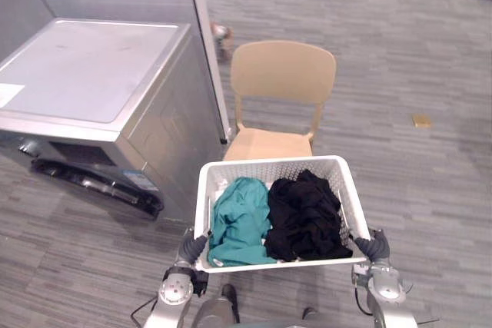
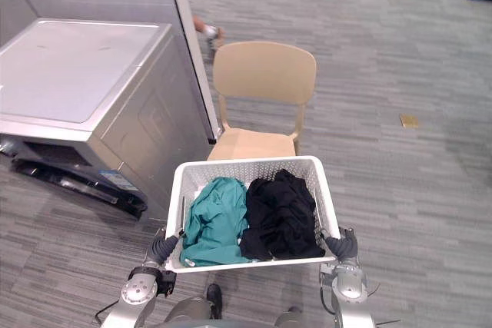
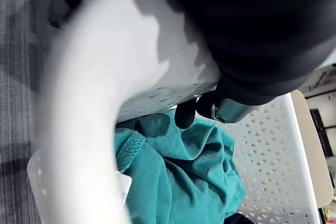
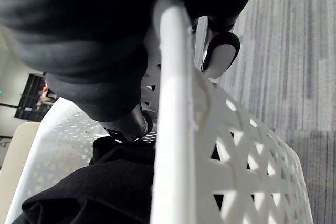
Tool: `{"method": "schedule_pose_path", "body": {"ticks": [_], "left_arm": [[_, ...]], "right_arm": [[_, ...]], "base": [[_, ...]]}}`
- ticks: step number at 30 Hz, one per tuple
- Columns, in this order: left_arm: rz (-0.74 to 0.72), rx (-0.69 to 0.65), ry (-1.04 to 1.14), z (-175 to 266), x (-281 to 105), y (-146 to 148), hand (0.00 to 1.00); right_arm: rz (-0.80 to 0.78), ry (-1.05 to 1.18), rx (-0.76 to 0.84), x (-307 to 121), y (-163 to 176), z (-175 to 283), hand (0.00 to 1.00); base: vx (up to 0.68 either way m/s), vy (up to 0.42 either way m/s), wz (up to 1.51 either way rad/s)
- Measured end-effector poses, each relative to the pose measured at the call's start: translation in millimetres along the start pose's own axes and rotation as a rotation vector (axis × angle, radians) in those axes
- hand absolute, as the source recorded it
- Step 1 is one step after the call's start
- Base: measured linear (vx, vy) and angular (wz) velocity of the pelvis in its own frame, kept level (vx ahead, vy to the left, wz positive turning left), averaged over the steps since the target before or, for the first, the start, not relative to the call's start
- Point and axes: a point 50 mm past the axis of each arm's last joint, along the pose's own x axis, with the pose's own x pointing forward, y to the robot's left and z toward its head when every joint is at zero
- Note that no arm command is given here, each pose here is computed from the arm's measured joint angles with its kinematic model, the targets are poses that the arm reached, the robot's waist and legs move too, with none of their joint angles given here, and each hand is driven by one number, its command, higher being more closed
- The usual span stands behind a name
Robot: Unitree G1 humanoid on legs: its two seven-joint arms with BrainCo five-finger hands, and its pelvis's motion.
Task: Pick up the laundry basket with both hands and put the clothes into the washing machine.
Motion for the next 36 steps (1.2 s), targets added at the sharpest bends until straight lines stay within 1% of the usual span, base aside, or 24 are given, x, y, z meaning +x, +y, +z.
{"method": "schedule_pose_path", "body": {"ticks": [2, 3, 5, 6, 8, 9, 10, 12, 13, 14, 15, 18, 20, 23, 27, 31, 32, 34, 36], "left_arm": [[0.06, 0.015, -0.112, 40, 31, 7, 1.0], [0.074, 0.015, -0.133, 49, 37, 9, 1.0], [0.126, 0.036, -0.217, 86, 60, 20, 1.0], [0.141, 0.043, -0.237, 96, 65, 22, 1.0], [0.201, 0.074, -0.322, 137, 81, 38, 1.0], [0.228, 0.073, -0.363, 160, 88, 45, 1.0], [0.235, 0.072, -0.374, 166, 89, 48, 1.0], [0.286, 0.06, -0.443, 209, 96, 63, 1.0], [0.295, 0.048, -0.456, 218, 97, 66, 1.0], [0.315, 0.023, -0.482, 232, 96, 71, 0.0], [0.332, -0.002, -0.508, 245, 95, 74, 0.0], [0.378, -0.102, -0.528, 262, 93, 81, 0.0], [0.406, -0.143, -0.522, 263, 93, 85, 0.0], [0.446, -0.18, -0.529, 270, 91, 91, 0.0], [0.457, -0.208, -0.544, 280, 90, 94, 0.0], [0.409, -0.229, -0.549, 285, 90, 77, 0.0], [0.372, -0.229, -0.549, 285, 90, 66, 0.0], [0.347, -0.233, -0.55, 286, 90, 59, 0.0], [0.359, -0.239, -0.583, 291, 86, 64, 0.0]], "right_arm": [[-0.027, -0.108, 0.029, 23, 6, 37, 1.0], [-0.033, -0.13, 0.039, 27, 8, 46, 1.0], [-0.061, -0.217, 0.077, 43, 11, 82, 1.0], [-0.07, -0.238, 0.089, 46, 12, 91, 1.0], [-0.087, -0.315, 0.141, 57, 17, 129, 1.0], [-0.091, -0.348, 0.178, 62, 21, 149, 1.0], [-0.093, -0.357, 0.186, 63, 22, 155, 1.0], [-0.101, -0.431, 0.257, 67, 26, 197, 1.0], [-0.102, -0.449, 0.269, 67, 26, 206, 1.0], [-0.103, -0.482, 0.291, 67, 25, 221, 1.0], [-0.108, -0.51, 0.318, 66, 24, 234, 0.0], [-0.095, -0.551, 0.363, 62, 26, 253, 0.0], [-0.077, -0.559, 0.387, 60, 30, 258, 0.0], [-0.064, -0.577, 0.409, 58, 32, 264, 0.0], [-0.054, -0.61, 0.434, 54, 32, 277, 0.0], [0.037, -0.671, 0.464, 40, 48, 287, 0.0], [0.077, -0.684, 0.469, 34, 59, 289, 0.0], [0.1, -0.674, 0.484, 31, 66, 287, 0.0], [0.097, -0.688, 0.501, 26, 64, 283, 0.0]], "base": [[-0.17, 0.09, -0.16], [-0.17, 0.063, -0.12], [-0.14, 0.033, -0.06], [-0.11, 0.021, -0.06], [-0.09, 0.01, -0.04], [-0.05, 0.0, 0.03], [-0.05, -0.006, 0.03], [-0.06, -0.02, 0.0], [-0.05, -0.03, 0.01], [-0.02, -0.032, 0.04], [0.01, -0.021, 0.06], [0.01, -0.003, 0.02], [0.04, -0.041, 0.0], [0.04, -0.049, 0.0], [0.01, -0.035, 0.03], [-0.01, -0.029, 0.06], [-0.02, -0.011, 0.05], [-0.01, -0.006, 0.03], [-0.04, -0.015, 0.0]]}}
